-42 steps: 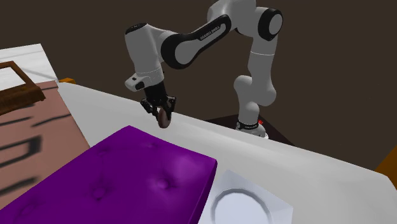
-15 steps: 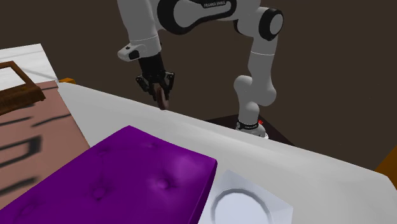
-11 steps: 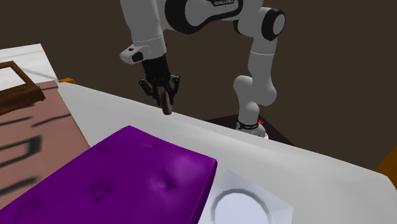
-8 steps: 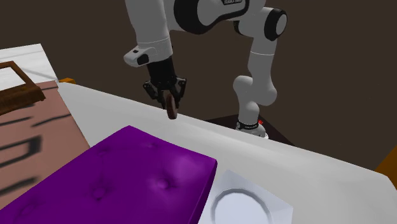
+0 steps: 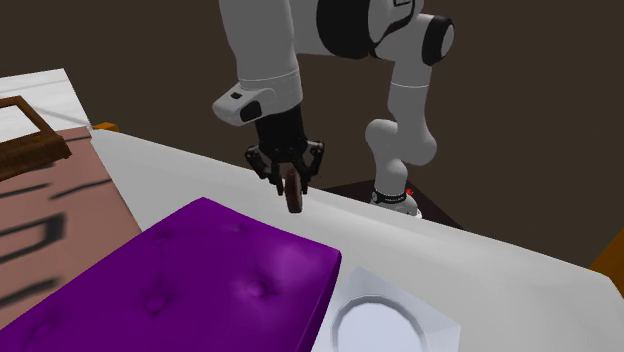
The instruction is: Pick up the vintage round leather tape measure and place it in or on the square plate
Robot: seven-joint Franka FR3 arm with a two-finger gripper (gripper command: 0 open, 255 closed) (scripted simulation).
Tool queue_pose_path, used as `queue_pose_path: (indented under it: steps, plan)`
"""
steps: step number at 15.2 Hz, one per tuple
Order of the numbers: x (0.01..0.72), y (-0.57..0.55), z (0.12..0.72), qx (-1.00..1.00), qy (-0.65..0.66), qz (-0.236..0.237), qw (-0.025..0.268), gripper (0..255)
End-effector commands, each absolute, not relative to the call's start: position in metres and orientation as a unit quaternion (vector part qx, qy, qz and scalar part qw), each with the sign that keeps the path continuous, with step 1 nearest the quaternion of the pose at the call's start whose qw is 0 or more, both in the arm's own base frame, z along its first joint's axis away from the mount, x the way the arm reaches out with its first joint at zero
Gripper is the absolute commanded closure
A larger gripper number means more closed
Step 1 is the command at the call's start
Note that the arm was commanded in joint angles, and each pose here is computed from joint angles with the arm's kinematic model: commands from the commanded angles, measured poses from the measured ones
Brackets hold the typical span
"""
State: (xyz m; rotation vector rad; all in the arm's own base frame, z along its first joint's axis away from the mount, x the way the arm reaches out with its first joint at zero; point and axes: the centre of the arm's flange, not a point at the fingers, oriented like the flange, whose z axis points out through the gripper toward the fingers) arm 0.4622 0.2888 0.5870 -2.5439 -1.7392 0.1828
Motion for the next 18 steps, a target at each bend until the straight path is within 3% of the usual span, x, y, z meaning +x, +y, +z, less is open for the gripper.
queue_pose_path:
  steps: [1, 18]
  plan:
    - [0.456, 0.315, 0.588, -0.824, -0.563, 0.059, 0.027, 255]
    - [0.396, 0.534, 0.594, -0.824, -0.563, 0.059, 0.027, 255]
